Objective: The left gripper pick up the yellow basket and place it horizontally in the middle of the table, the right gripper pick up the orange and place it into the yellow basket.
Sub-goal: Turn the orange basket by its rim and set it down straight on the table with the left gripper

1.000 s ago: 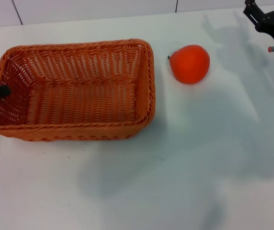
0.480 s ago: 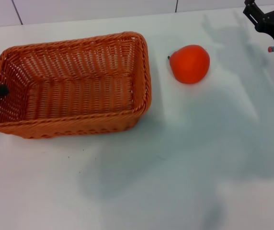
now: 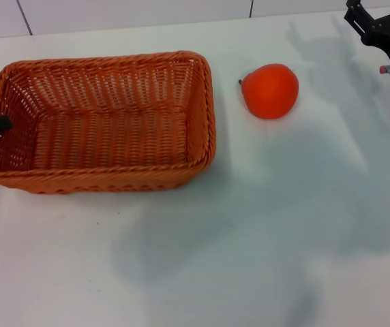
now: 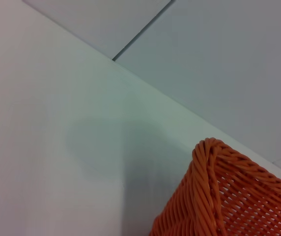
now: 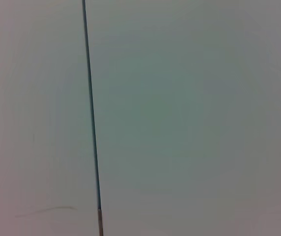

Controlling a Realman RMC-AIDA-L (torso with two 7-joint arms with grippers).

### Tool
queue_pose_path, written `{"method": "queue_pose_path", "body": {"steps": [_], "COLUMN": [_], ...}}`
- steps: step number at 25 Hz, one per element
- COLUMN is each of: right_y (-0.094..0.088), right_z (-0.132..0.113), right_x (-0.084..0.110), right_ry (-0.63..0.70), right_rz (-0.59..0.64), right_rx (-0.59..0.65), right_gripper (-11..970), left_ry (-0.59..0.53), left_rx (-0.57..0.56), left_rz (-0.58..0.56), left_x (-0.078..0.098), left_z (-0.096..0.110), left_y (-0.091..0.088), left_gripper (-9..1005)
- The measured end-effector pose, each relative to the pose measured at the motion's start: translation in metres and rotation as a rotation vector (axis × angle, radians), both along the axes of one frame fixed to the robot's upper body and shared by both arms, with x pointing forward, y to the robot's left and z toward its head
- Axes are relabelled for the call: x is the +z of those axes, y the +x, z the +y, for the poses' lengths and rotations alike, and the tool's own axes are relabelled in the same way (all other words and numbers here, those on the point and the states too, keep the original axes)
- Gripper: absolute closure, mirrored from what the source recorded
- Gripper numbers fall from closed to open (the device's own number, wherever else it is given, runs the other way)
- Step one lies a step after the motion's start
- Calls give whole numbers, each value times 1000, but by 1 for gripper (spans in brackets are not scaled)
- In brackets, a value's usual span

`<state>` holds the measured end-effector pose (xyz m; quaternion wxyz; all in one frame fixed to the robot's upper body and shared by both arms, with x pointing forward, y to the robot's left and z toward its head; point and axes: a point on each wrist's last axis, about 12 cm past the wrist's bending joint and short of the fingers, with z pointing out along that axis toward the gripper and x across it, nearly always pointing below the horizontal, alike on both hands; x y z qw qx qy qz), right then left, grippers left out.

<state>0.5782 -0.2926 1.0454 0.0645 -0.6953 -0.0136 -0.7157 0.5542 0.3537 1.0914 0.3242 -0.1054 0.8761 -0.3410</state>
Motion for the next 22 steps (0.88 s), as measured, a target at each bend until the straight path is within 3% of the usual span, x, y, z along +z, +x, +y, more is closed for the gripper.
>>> {"method": "queue_pose_path", "body": {"steps": [11, 22], "right_y": [1, 1], "right_z": [0, 1], "right_x": [1, 0], "right_ry": [-1, -4], "right_rz": [-1, 2], "right_rx": [1, 5], "right_gripper": [70, 74], "left_ry": [7, -2], "left_rx": [35, 56], "left_rz": [2, -38], "left_x": [-1, 2], "left_z": [3, 5], "left_y": [1, 0], "left_gripper": [829, 537]}}
